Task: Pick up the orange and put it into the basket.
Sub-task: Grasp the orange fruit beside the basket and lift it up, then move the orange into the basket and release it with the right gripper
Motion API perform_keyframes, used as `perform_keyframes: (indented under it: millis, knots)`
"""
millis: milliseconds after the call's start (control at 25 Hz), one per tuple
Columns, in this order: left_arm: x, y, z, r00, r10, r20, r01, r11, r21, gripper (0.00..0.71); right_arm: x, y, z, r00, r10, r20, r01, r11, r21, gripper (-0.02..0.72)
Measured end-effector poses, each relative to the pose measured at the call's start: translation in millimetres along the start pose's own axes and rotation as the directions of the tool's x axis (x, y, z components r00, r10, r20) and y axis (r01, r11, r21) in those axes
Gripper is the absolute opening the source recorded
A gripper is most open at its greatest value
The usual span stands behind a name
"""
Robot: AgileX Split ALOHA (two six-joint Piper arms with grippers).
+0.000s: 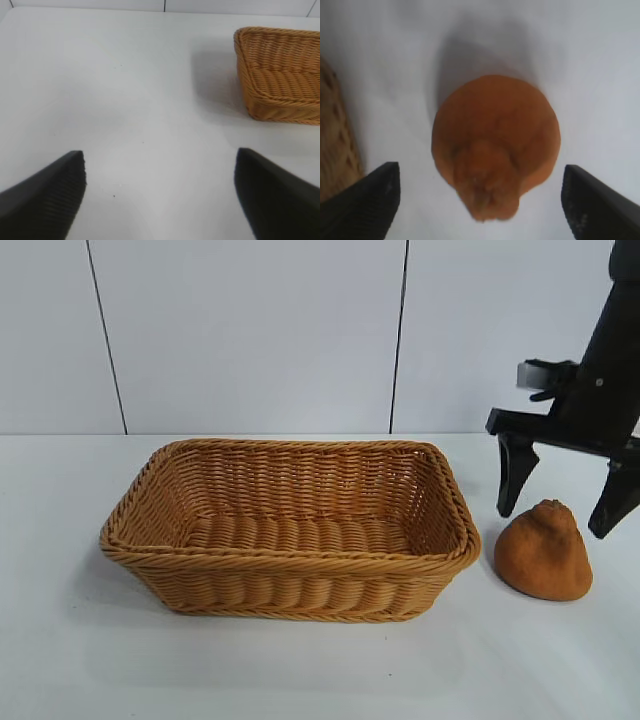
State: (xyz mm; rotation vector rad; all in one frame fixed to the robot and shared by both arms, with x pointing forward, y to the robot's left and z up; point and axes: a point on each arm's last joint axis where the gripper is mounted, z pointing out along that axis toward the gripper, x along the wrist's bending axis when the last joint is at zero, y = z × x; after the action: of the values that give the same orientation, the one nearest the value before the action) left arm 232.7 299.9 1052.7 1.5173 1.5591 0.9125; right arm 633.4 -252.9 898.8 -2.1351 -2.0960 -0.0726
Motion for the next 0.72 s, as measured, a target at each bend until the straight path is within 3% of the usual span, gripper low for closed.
perform_keyframes:
  millis: [40,280,560,720]
  knots:
    - [0.0,0,0,1.0,0.0,0.0,0.0,1.0,0.0,0.58,0,0,-2,1.0,-0.002,0.001,0.002,1.0,0.009,0.048]
    - [0.0,0,0,1.0,0.0,0.0,0.0,1.0,0.0,0.58,6,2,-36,0.998,-0.066,0.0,0.066,0.998,-0.001,0.043]
    - [0.0,0,0,1.0,0.0,0.0,0.0,1.0,0.0,0.58,22,5,-142,0.992,-0.123,-0.005,0.117,0.955,-0.272,0.043]
    - [0.0,0,0,1.0,0.0,0.0,0.0,1.0,0.0,0.58,29,3,-174,0.991,-0.134,-0.03,0.114,0.924,-0.366,0.043]
